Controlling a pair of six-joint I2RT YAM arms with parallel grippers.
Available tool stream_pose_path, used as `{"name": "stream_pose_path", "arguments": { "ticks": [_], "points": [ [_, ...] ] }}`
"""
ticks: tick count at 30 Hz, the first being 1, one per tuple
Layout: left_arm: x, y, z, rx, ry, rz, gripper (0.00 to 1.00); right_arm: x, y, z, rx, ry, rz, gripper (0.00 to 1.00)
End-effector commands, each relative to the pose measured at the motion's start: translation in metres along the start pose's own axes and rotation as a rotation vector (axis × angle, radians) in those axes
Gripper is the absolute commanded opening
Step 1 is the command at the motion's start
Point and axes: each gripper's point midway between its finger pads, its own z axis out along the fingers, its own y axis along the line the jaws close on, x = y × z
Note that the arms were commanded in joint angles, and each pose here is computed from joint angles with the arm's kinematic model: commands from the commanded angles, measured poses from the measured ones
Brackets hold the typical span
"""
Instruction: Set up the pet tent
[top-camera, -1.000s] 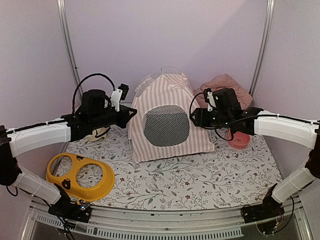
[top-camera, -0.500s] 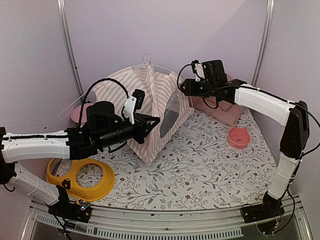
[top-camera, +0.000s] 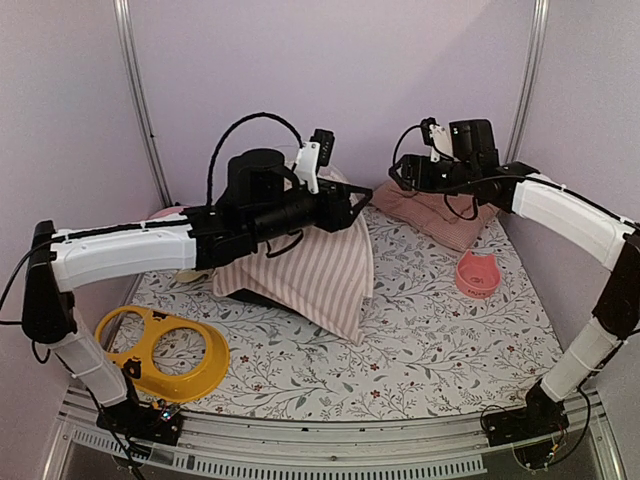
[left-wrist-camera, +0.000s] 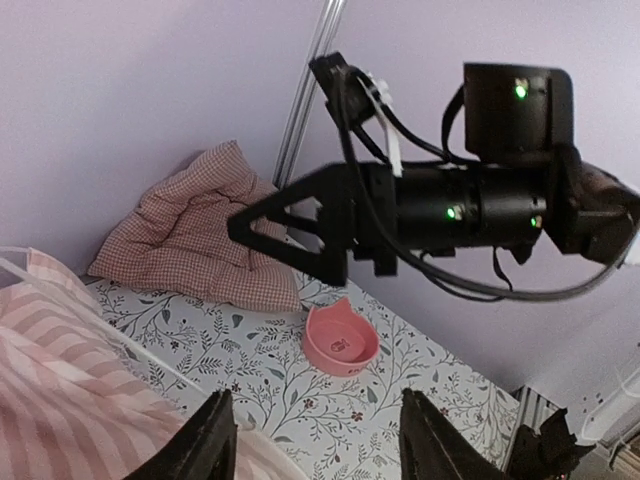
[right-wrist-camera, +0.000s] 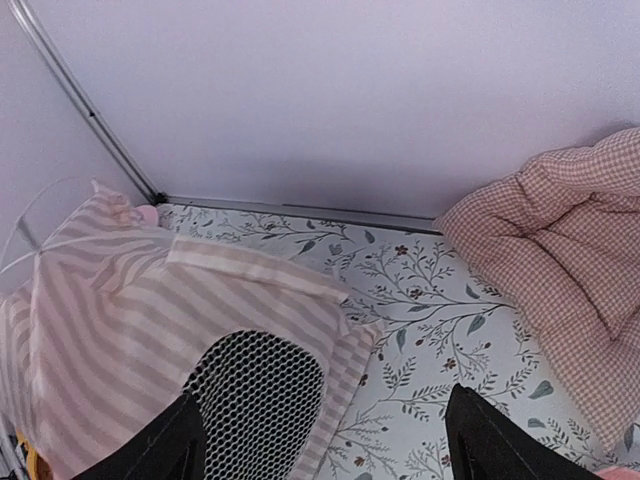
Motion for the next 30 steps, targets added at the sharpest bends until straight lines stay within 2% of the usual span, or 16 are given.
{"name": "stream_pose_path", "arguments": {
  "ticks": [1, 4, 8, 13, 16, 21, 24, 26, 30],
  "points": [
    [-0.045, 0.006, -0.033, 0.007, -0.066, -0.019, 0.57, 0.039, 0.070, -0.039, -0.226, 0.022, -0.008, 0.85],
    [-0.060, 0.013, -0.059, -0.008, -0.090, -0.011, 0.58, 0.080, 0.107, -0.061, -0.311, 0.036, -0.026, 0.85],
    [-0.077, 0.028, -0.099, -0.060, -0.125, 0.004, 0.58, 0.127, 0.118, -0.079, -0.304, 0.057, -0.015, 0.85],
    [-0.078, 0.071, -0.155, -0.243, -0.141, 0.039, 0.58, 0.182, 0.091, -0.074, -0.164, 0.122, 0.067, 0.84],
    [-0.061, 0.104, -0.185, -0.379, -0.101, 0.067, 0.60, 0.201, 0.070, -0.062, -0.050, 0.165, 0.105, 0.81],
    [-0.035, 0.131, -0.221, -0.433, -0.034, 0.051, 0.64, 0.171, 0.036, -0.034, 0.012, 0.131, 0.142, 0.66],
    [-0.022, 0.127, -0.224, -0.385, -0.012, 0.030, 0.65, 0.127, -0.011, -0.020, 0.136, 0.071, 0.159, 0.52],
    [-0.014, 0.122, -0.221, -0.344, 0.008, 0.017, 0.65, 0.097, -0.038, -0.014, 0.193, 0.026, 0.145, 0.46],
    [0.004, 0.119, -0.211, -0.291, 0.039, -0.020, 0.65, 0.050, -0.092, 0.003, 0.360, -0.029, 0.110, 0.43]
  ]
}}
